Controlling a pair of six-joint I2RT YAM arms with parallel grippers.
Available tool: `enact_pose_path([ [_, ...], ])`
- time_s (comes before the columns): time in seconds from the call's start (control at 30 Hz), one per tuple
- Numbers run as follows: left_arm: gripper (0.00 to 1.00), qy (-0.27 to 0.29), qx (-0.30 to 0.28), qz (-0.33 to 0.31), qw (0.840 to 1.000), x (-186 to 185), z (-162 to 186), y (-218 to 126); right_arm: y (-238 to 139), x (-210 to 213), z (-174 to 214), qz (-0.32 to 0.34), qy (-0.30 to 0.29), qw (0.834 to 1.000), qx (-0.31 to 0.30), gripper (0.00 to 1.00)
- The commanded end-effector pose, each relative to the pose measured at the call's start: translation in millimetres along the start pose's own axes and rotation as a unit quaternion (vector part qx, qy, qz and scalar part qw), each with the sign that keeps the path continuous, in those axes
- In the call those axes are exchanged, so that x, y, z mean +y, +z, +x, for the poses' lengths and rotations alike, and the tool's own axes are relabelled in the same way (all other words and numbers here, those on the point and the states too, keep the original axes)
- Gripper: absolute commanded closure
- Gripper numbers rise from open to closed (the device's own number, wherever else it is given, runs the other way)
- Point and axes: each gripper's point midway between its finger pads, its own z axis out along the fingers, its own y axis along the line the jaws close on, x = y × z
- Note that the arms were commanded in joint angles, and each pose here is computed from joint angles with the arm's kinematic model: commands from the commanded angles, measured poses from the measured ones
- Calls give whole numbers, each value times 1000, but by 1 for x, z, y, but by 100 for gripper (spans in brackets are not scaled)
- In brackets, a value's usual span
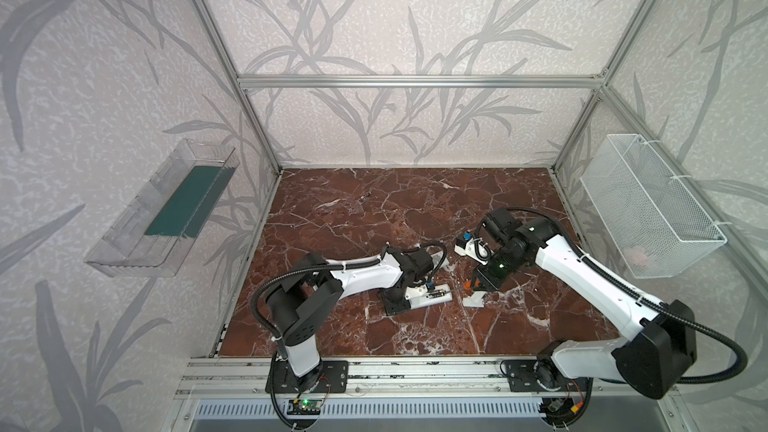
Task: Unload the batteries from the remote control
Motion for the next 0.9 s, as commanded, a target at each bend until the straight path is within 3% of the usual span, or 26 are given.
enact_pose_path([
  [0.0,73,22,34,25,999,-13,12,11,-6,24,-16,-61,-15,997,-43,100],
  [0.33,73,16,16,53,998,-22,6,9,-14,27,-26,-64,-12,996,-60,100],
  [0.87,62,-3,19,51,999,-16,5,10,-21,30,-32,-65,-10,995,-76,100],
])
